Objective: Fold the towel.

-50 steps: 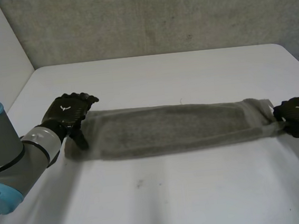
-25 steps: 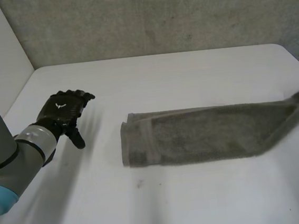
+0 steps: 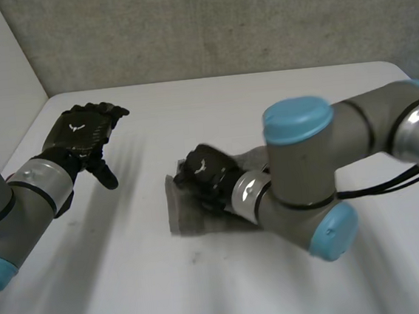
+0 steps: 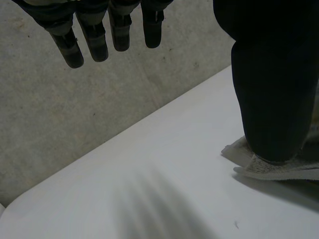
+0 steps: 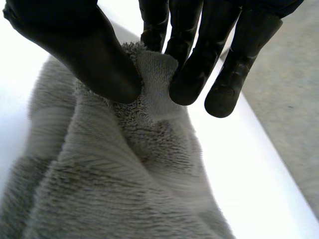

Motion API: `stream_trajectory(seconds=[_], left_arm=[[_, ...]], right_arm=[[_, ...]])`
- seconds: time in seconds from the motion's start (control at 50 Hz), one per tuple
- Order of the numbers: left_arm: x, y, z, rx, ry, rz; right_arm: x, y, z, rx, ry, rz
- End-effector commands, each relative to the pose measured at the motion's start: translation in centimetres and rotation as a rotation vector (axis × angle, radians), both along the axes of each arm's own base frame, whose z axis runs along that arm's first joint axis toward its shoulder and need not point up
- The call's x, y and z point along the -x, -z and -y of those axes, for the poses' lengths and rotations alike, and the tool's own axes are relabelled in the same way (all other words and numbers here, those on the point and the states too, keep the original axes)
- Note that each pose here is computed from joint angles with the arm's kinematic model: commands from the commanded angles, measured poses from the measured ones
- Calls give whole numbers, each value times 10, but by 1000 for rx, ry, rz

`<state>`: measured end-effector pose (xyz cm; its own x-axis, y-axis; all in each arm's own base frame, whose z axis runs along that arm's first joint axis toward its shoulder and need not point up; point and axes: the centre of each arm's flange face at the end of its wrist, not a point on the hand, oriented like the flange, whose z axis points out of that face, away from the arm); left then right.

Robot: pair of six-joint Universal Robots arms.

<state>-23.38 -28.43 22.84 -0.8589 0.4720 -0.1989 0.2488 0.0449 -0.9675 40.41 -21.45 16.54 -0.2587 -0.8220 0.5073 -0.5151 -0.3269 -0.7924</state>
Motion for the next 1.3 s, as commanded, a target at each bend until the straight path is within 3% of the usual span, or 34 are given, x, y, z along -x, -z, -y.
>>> stream_trajectory(seconds=[0.02, 0.3, 0.34, 0.36, 0.4, 0.56, 0.66, 0.82, 1.16, 1.22, 1.3], left_arm=[[3, -4, 1, 14, 9, -5], [25, -19, -2, 41, 62, -72], [31, -20, -6, 42, 78, -82], [31, -20, -6, 42, 78, -82], [36, -21, -9, 46, 78, -80], [38, -18, -11, 39, 76, -77], [39, -15, -11, 32, 76, -75], [41, -14, -13, 26, 82, -74], [37, -12, -16, 14, 76, -69], [35, -12, -15, 15, 70, -68], [36, -18, -14, 31, 70, -73]], right_arm=[[-12, -3, -2, 15, -14, 22], [2, -14, -24, -30, -17, 6], [31, -26, -1, -81, 112, 36], [32, -26, -1, -81, 113, 36], [73, -32, 27, -127, 278, 58], [149, -12, 52, -138, 494, 58], [171, 7, 53, -126, 544, 22], [174, 36, 49, -150, 546, -11], [166, 17, 74, -5, 548, 56], [155, -2, 79, 76, 508, 65], [83, -27, 40, 190, 254, 87]])
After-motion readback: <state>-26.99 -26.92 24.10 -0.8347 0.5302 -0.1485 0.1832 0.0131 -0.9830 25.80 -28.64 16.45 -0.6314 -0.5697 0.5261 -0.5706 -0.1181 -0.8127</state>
